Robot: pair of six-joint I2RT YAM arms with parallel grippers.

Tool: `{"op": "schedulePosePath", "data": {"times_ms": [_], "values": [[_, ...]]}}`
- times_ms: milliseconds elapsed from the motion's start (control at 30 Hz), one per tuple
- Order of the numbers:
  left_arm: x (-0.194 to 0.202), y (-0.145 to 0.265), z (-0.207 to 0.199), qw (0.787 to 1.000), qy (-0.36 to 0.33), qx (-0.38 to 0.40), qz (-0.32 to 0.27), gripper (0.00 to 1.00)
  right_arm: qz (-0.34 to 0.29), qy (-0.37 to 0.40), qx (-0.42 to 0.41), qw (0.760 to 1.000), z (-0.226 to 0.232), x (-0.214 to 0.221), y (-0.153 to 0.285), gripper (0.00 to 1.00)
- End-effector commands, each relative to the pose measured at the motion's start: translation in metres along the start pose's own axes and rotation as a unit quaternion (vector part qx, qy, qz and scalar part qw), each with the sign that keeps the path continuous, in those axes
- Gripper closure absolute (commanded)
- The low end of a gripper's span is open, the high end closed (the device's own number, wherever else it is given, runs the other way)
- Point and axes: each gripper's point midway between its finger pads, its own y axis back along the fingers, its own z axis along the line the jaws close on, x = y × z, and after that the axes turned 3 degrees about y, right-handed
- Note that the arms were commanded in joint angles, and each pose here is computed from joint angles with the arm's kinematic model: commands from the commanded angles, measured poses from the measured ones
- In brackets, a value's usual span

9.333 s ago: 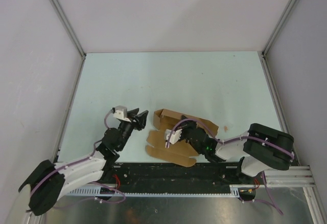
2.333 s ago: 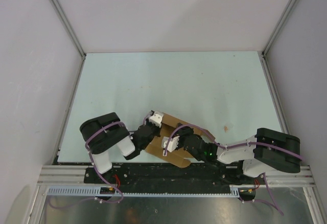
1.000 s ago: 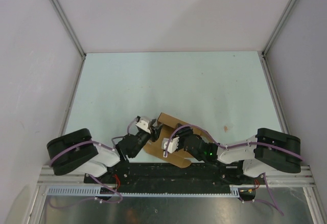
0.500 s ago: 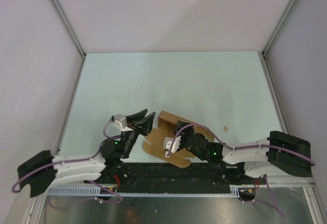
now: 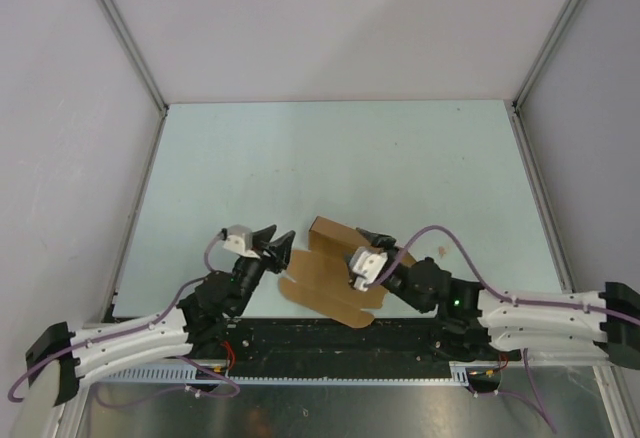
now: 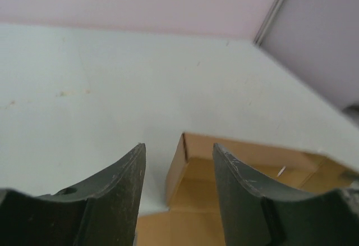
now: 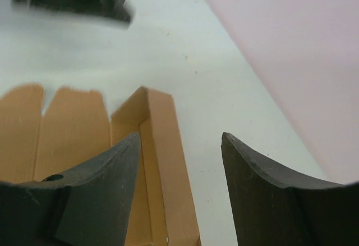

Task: Fold the paper box

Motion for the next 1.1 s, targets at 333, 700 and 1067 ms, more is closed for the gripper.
{"op": "schedulePosePath", "data": {"times_ms": [333, 700, 1067], "values": [[0.01, -0.011, -0.017, 0.996, -0.026, 0.002, 0.088, 0.52, 0.126, -0.539, 0.294, 0.78, -0.088, 0.033, 0.1, 0.52], [0.031, 0.013, -0.012, 0.992, 0.03, 0.016, 0.123, 0.64, 0.301, -0.548, 0.299, 0.721, -0.054, 0.096, 0.137, 0.45], [0.032, 0.016, -0.007, 0.991, 0.02, 0.011, 0.13, 0.68, 0.351, -0.58, 0.198, 0.708, -0.047, 0.117, 0.099, 0.48]]}}
